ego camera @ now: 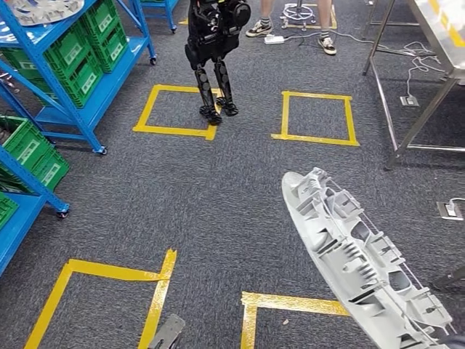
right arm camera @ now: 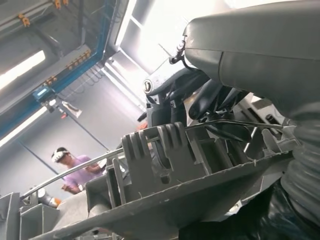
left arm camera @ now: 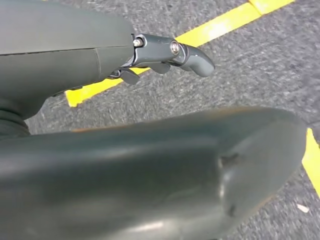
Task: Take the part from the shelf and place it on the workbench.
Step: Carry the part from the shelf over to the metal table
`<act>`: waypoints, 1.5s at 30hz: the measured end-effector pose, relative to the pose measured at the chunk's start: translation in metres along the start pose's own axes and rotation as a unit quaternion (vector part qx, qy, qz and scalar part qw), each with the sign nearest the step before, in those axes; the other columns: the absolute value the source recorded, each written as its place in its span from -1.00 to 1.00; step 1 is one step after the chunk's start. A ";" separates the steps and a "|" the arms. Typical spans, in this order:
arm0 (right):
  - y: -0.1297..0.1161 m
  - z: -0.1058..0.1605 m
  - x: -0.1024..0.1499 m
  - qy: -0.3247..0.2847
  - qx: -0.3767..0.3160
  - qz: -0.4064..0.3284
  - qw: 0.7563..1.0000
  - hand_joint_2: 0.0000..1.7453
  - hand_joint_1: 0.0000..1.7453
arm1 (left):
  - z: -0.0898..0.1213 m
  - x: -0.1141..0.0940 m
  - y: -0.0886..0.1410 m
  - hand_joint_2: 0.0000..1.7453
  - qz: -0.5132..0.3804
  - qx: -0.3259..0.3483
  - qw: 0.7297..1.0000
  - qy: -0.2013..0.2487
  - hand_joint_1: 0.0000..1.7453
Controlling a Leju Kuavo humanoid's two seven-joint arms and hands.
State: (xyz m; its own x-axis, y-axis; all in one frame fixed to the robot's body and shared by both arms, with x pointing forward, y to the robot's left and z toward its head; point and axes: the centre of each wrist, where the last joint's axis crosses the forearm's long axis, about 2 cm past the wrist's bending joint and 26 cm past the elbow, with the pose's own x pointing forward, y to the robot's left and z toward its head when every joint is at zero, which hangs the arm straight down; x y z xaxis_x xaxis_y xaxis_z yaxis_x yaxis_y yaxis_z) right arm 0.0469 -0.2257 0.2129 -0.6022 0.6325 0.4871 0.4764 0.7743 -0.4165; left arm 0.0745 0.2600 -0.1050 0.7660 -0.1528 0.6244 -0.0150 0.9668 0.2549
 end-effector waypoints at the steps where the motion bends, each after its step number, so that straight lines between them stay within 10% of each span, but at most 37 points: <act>1: 0.000 0.000 0.000 0.000 0.000 0.001 1.000 1.00 1.00 | 0.001 0.000 -0.001 -1.00 0.000 -0.001 1.000 0.001 -1.00; 45: 0.007 -0.009 0.000 -0.003 -0.002 -0.019 1.000 1.00 1.00 | 0.001 -0.005 0.004 -1.00 0.005 0.001 1.000 0.008 -1.00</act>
State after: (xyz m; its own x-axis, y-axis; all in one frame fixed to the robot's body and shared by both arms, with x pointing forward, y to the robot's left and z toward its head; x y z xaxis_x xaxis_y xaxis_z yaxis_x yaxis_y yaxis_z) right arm 0.0553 -0.2202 0.2169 -0.6234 0.6032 0.4975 0.4557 0.7973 -0.3957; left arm 0.0696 0.2646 -0.1062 0.7765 -0.1391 0.6146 -0.0244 0.9679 0.2500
